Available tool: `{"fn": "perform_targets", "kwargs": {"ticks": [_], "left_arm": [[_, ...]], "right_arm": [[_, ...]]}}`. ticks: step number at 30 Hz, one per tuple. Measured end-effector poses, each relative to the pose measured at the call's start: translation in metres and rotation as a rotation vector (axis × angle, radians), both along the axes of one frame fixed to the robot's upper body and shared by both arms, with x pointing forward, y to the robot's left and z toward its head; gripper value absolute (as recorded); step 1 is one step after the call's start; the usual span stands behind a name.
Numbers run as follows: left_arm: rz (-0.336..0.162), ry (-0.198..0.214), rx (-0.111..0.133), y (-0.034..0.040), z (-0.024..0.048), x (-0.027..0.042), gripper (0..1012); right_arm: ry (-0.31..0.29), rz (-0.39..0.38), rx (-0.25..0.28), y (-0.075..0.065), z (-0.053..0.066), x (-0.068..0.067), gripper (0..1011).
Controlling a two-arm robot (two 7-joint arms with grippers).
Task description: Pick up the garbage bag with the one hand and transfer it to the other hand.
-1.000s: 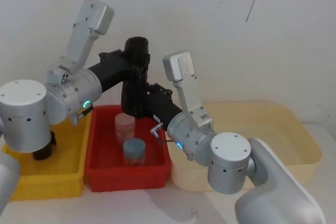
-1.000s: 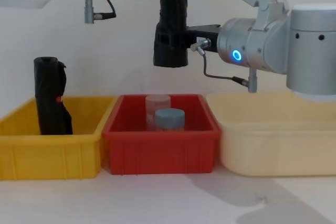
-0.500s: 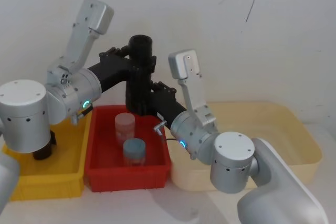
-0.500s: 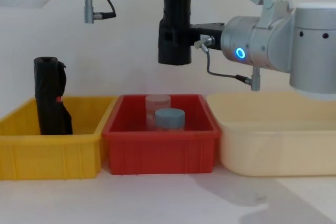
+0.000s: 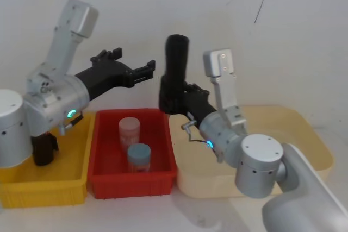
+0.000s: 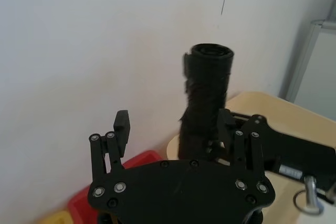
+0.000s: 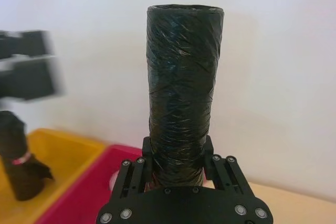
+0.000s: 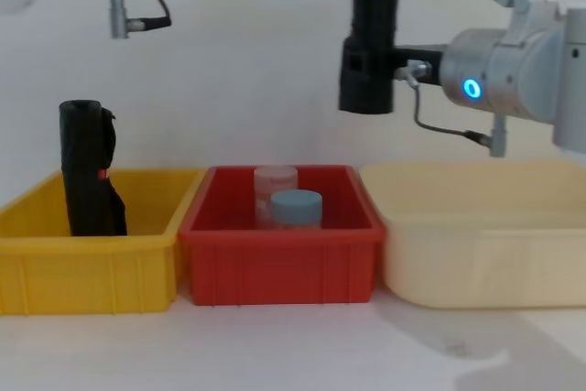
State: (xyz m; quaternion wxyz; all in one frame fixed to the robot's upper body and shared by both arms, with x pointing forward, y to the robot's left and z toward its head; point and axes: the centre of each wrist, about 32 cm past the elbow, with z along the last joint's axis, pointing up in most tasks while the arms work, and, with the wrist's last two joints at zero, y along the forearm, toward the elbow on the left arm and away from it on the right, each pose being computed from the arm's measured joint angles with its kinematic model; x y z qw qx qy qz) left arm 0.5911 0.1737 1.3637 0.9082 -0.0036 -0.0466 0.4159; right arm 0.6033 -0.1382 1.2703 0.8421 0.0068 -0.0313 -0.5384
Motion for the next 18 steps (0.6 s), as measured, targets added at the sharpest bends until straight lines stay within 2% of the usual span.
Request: {"fn": "perform_targets", "kwargs": {"ticks": [1, 6, 12, 15, 18], "left_arm": [[0.002, 0.000, -0.006, 0.0044, -0.0009, -0.0023, 1000], [0.013, -0.005, -0.021, 0.0162, -0.0054, -0.0084, 1000], [0.052, -0.020, -0.034, 0.0312, -0.0136, -0.0156, 1000], [0.072, -0.027, -0.037, 0.0377, -0.0177, -0.0184, 1000], [0.087, -0.033, -0.039, 0.0427, -0.0209, -0.0206, 1000]], "right_arm": [[0.004, -0.009, 0.000, -0.002, 0.000, 0.000, 518], [0.030, -0.066, -0.001, -0.018, -0.002, -0.001, 518], [0.065, -0.138, -0.007, -0.040, -0.006, -0.005, 518], [0.071, -0.154, -0.009, -0.047, -0.007, -0.007, 557], [0.078, -0.179, -0.008, -0.056, -0.009, -0.009, 651]]}}
